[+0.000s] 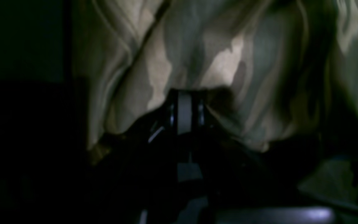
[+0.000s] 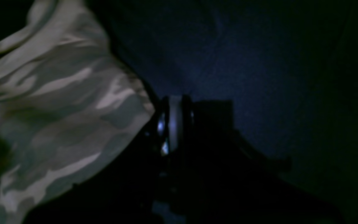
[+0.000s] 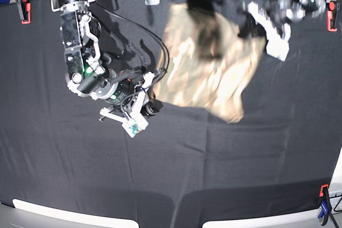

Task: Layout the t-shirt on the table in an organized manner, then fold the t-shirt properly
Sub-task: 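Grasp the folded bundle's edge with the left gripper and rotate it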

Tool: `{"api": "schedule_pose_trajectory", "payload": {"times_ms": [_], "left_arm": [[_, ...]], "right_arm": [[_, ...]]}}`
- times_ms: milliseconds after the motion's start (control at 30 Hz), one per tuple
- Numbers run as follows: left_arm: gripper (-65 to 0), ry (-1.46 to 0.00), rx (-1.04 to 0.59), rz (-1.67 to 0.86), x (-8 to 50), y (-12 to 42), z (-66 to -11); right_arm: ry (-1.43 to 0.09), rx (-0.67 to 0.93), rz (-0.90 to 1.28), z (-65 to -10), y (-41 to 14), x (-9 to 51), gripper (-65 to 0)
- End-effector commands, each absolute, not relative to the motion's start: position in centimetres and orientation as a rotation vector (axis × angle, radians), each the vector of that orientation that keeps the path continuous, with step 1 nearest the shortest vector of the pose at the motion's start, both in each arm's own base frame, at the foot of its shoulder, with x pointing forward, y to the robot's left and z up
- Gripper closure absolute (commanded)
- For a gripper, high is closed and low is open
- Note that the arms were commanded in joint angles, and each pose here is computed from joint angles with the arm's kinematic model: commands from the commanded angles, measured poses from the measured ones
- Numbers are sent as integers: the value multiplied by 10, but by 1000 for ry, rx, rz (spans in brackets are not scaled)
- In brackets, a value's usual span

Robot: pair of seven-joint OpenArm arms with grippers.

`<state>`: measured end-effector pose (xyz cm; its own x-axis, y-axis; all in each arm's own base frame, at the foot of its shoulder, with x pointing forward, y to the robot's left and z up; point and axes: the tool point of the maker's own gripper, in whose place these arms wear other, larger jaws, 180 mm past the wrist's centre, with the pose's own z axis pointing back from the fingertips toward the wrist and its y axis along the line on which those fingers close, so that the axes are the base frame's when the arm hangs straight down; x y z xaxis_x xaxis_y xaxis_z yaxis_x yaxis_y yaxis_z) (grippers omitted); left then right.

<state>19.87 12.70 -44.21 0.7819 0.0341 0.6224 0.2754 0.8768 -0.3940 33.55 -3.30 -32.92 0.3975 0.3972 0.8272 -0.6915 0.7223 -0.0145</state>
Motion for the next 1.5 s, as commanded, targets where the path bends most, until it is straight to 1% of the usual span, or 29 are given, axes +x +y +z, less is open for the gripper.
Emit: {"api": "schedule_pose_trajectory", "payload": {"times_ms": [0, 133, 300, 467, 533, 667, 767, 900, 1000, 1100, 1200, 1267, 1400, 1467], "left_arm": [[0, -647, -439, -131, 204, 138, -447], [0, -687, -454, -117, 231, 137, -445], [0, -775, -472, -91, 261, 138, -435], [0, -865, -520, -50, 277, 136, -417], [0, -857, -548, -18, 277, 134, -416], [0, -812, -581, 5, 269, 131, -419], [0, -838, -592, 1, 263, 129, -408], [0, -884, -563, -54, 251, 127, -386], [0, -896, -545, -76, 238, 127, -375], [0, -863, -524, -41, 224, 131, -381], [0, -838, -498, -33, 215, 134, -389], [0, -829, -450, -10, 215, 143, -394], [0, -929, -340, 36, 230, 164, -387], [0, -971, -323, 40, 237, 167, -381]], "right_arm": [[-977, 358, 715, -315, -33, 344, 0], [-965, 354, 715, -318, -34, 342, 0], [-961, 353, 715, -318, -34, 342, 0], [-958, 340, 718, -319, -36, 343, 0], [-956, 315, 721, -321, -39, 344, 0], [-951, 268, 651, -324, -55, 352, 0], [-929, 268, 604, -334, -68, 356, 0], [-927, 293, 567, -345, -72, 361, 0], [-941, 333, 570, -344, -62, 360, 0], [-929, 357, 611, -347, -46, 354, 0], [-877, 375, 673, -357, -28, 342, 0], [-845, 384, 709, -363, -19, 334, 0], [-765, 382, 758, -377, -10, 318, 0], [-730, 384, 761, -385, -10, 308, 0]]}}
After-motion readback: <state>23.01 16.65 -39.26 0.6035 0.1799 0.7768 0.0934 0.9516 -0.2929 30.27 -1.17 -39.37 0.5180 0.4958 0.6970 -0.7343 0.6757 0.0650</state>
